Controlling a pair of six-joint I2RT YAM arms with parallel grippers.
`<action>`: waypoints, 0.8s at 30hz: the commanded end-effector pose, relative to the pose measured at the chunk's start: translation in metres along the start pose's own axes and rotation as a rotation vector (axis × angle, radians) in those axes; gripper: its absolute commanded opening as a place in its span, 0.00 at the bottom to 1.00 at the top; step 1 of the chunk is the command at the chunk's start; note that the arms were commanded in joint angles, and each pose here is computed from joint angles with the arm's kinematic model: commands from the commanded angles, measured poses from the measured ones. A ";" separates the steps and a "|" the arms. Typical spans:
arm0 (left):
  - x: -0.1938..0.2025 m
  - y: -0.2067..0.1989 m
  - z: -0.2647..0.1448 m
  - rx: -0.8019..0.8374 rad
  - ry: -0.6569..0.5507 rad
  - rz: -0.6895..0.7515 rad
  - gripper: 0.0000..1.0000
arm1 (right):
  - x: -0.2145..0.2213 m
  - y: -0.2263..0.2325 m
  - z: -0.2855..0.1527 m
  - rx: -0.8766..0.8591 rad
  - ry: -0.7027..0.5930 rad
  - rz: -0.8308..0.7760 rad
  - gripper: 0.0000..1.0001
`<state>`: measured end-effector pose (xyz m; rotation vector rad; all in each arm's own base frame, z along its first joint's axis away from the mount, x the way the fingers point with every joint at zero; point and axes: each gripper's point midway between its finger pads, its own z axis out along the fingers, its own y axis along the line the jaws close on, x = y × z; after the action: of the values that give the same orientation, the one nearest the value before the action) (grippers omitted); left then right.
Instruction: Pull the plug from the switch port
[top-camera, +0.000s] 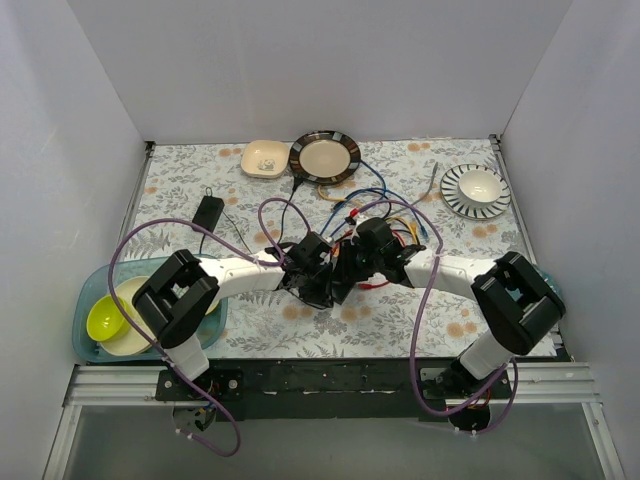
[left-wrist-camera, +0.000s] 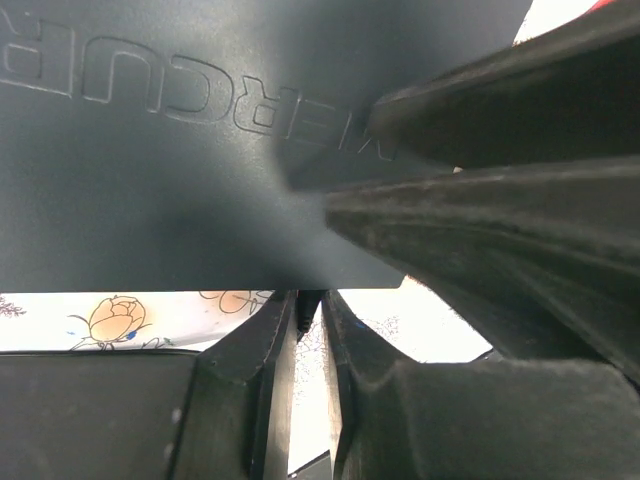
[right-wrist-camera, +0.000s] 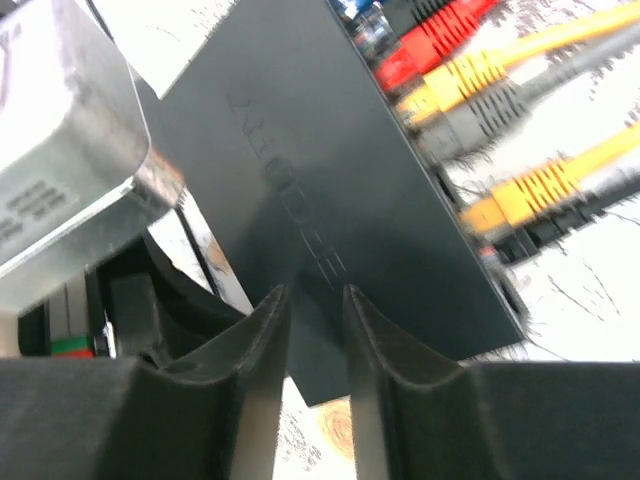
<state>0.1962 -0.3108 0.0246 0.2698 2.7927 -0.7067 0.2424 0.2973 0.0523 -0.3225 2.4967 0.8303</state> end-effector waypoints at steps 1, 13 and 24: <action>-0.008 -0.013 -0.002 0.032 -0.027 -0.005 0.00 | 0.022 -0.010 0.019 -0.014 0.052 0.012 0.33; 0.008 0.010 -0.010 -0.038 -0.016 -0.006 0.00 | 0.054 0.015 0.050 -0.280 0.171 0.246 0.01; 0.007 0.017 -0.021 -0.076 -0.043 -0.013 0.00 | 0.097 -0.031 0.062 -0.185 0.294 0.436 0.01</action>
<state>0.1945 -0.2985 0.0247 0.2371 2.7751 -0.6513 0.2366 0.3565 0.0391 -0.1469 2.4074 1.5726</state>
